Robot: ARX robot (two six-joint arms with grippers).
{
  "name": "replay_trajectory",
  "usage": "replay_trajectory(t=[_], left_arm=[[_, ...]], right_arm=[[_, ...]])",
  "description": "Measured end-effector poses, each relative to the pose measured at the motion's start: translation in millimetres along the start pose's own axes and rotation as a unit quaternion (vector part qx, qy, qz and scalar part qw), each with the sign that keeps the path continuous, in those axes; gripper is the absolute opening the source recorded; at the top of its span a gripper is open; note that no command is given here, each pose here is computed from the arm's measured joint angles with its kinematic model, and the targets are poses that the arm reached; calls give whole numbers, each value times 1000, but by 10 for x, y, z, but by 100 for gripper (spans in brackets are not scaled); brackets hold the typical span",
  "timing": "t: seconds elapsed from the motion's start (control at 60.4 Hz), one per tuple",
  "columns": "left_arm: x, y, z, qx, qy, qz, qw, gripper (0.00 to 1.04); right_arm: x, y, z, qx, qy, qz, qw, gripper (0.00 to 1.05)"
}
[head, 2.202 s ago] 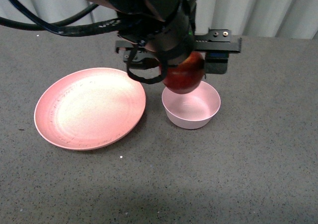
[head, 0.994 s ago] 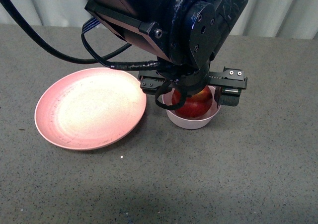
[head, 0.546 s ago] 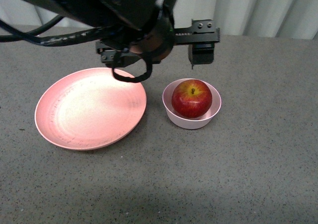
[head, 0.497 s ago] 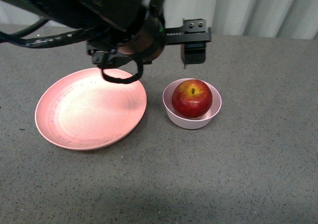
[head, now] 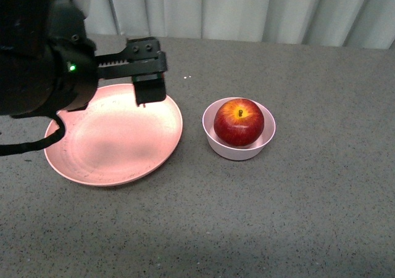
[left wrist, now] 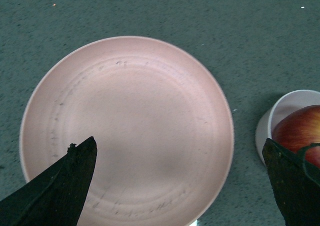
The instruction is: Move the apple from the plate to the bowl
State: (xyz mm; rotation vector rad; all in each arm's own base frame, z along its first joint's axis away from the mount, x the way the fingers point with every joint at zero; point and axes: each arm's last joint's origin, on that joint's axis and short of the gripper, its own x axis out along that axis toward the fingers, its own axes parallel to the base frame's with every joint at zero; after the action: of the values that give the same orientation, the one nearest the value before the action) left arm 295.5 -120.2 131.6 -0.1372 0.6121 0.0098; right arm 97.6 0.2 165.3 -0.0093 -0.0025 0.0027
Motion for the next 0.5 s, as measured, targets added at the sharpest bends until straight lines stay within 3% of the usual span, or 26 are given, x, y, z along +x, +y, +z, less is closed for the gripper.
replay_trajectory(t=[0.083,0.149,0.215,0.282,0.381,0.497], left_arm=[[-23,84,-67,11,-19,13,1000,96],[-26,171,-129,23,-111,7,993,85],[-239,387,-214,49,-226,-10,973,67],[-401,492,-149,46,-278,-14,959,56],[-614,632,-131,54,-304,-14,951,38],[-770,796,-239,61,-291,-8,955,15]], right_arm=[[0,0,0,0,0,0,1000,95],[0,0,0,0,0,0,1000,95],[0,0,-2,0,0,0,1000,95],[0,0,0,0,0,0,1000,95],[0,0,0,0,0,0,1000,95],[0,0,0,0,0,0,1000,95]])
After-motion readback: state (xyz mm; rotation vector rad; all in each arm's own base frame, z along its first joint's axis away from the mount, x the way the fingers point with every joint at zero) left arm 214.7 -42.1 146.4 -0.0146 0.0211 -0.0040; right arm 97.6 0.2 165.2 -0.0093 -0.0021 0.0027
